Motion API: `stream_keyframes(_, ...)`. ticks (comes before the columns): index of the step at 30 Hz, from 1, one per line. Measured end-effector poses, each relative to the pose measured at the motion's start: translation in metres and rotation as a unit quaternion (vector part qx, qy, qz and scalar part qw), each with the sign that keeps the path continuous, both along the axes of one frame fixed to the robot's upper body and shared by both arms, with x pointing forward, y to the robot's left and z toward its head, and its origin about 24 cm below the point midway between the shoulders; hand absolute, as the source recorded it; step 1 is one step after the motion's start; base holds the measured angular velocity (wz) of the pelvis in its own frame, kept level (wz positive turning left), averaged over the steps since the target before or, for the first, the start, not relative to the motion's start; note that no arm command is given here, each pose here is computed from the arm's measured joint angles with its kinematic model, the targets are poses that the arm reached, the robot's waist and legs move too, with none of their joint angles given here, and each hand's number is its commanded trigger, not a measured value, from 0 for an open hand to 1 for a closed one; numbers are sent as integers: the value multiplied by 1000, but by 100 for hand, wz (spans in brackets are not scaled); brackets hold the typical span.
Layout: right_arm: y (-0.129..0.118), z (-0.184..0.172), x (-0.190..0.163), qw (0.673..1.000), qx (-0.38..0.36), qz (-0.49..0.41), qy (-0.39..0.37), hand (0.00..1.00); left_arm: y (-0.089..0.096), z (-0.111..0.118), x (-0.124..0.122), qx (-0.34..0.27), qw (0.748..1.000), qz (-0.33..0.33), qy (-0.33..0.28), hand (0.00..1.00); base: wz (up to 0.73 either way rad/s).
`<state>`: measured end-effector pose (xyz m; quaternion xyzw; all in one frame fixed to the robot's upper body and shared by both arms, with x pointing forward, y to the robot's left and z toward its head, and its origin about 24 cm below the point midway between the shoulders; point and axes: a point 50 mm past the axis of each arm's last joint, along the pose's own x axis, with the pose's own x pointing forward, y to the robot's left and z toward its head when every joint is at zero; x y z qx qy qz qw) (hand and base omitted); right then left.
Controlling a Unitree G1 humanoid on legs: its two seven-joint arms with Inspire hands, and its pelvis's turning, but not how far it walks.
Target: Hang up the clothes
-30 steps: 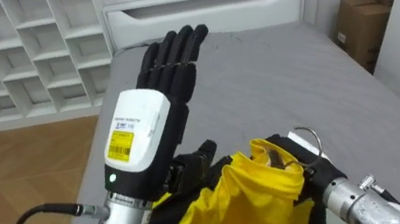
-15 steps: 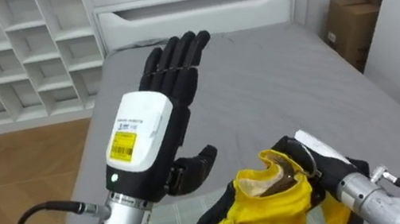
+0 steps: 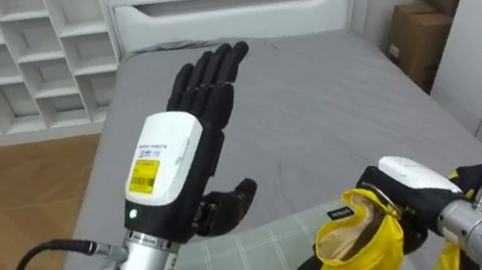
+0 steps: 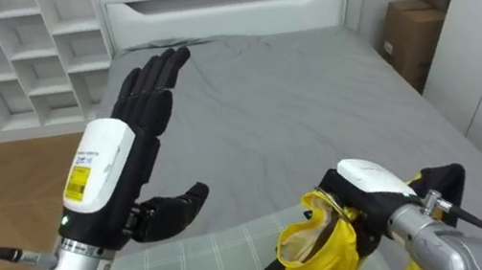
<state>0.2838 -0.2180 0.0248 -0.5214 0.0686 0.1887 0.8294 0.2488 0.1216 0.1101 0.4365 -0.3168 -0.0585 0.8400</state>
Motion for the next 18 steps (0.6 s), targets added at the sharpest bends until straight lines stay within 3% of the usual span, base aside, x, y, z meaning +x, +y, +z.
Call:
stream_keyframes(5,-3,2,0,1000,2,-3,4,100,6,-6,-3,5,1000,9,14,0,0)
stream_keyframes(8,-4,-1,-2,1000,2,-6,8,100,13,-22,-4,14,998,27,47,0,0)
stream_keyframes(14,-16,-12,-22,999,12,-35,27,100,50,-70,-20,39,982,102,154,0,0)
stream_keyframes(18,-21,-7,-27,999,21,-45,19,100,68,-83,-28,41,971,139,189,0,-4)
